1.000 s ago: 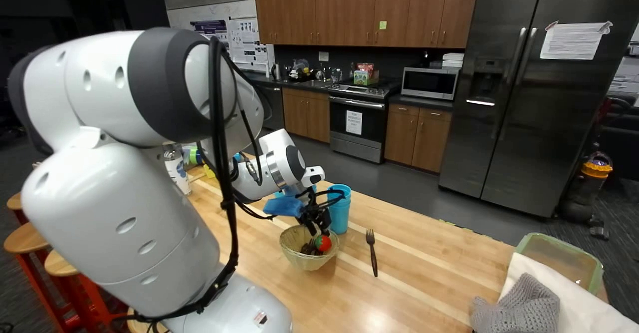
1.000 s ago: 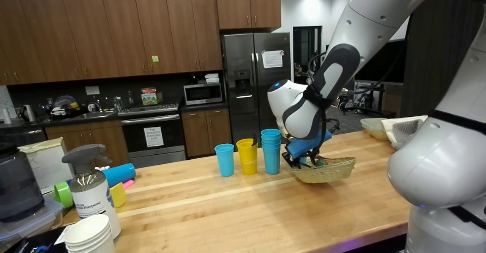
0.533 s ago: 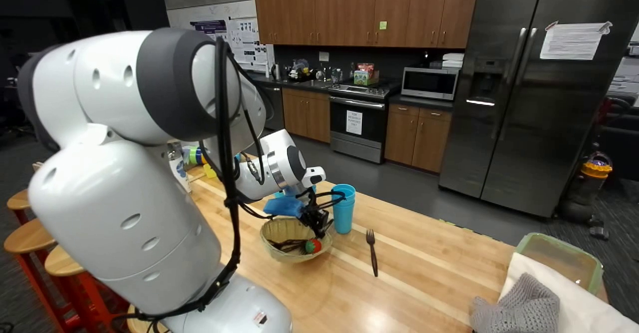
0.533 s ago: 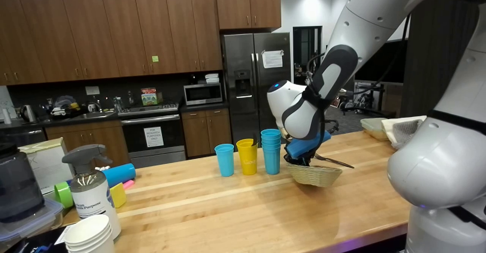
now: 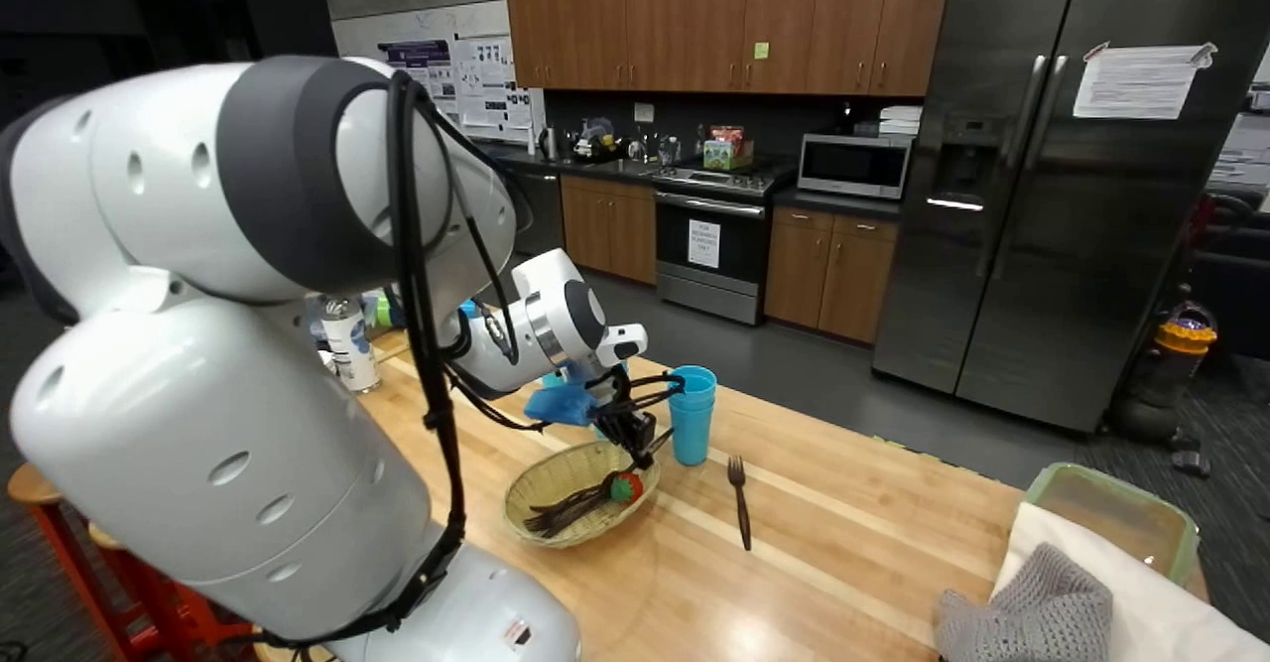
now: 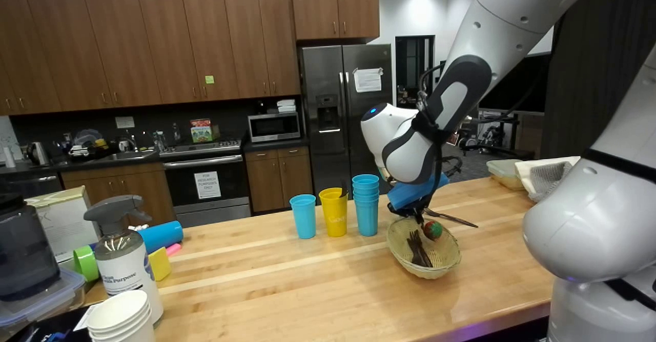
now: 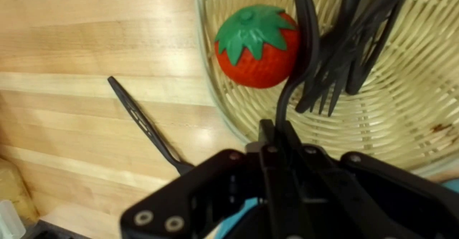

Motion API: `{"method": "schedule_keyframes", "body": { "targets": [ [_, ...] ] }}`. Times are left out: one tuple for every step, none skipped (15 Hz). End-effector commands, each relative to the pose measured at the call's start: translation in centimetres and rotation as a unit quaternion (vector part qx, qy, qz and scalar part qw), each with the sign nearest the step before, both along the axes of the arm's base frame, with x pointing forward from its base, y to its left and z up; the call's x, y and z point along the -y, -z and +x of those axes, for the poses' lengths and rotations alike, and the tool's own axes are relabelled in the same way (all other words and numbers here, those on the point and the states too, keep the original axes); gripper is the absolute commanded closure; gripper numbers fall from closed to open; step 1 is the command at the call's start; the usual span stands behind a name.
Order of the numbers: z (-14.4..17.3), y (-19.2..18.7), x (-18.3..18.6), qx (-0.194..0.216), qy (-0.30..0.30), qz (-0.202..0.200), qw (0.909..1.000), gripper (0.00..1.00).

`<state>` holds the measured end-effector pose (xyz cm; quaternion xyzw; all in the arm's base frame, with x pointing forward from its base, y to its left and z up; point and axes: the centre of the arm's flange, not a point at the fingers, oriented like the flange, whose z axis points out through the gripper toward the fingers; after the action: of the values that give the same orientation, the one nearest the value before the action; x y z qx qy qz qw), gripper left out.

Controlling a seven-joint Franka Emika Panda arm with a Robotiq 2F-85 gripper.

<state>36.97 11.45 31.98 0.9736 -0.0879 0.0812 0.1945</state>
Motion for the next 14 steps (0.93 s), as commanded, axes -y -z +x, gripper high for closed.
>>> {"method": "schedule_keyframes", "body": {
  "targets": [
    [-1.9,-2.5,0.7,0.037,0.028,-0.039,0.9982,1.0],
    [-2.3,-3.1,0.6,0.045,0.03,-0.045,0.9975,1.0],
    [-2.6,-3.8,0.5,0.055,0.031,-0.052,0.9967,1.0],
    [-2.7,-4.3,0.4,0.062,0.031,-0.059,0.9959,1.0],
    [-2.9,-4.8,0.3,0.068,0.03,-0.064,0.9951,1.0],
    [-3.0,-5.3,0.1,0.075,0.028,-0.07,0.9943,1.0],
    [-3.2,-5.8,-0.2,0.082,0.022,-0.074,0.9936,1.0],
    [-3.3,-6.2,-0.4,0.088,0.016,-0.078,0.9929,1.0],
    [-3.4,-6.7,-0.7,0.095,0.01,-0.083,0.992,1.0],
    [-3.6,-7.2,-1.0,0.102,0.001,-0.095,0.9903,1.0],
    [-3.8,-7.7,-1.3,0.11,-0.007,-0.102,0.9887,1.0],
    [-4.0,-8.2,-1.5,0.118,-0.008,-0.114,0.9864,1.0],
    [-4.0,-8.8,-1.5,0.126,-0.008,-0.123,0.9843,1.0],
    [-4.1,-9.4,-1.4,0.136,-0.008,-0.131,0.9819,1.0]
  ]
}}
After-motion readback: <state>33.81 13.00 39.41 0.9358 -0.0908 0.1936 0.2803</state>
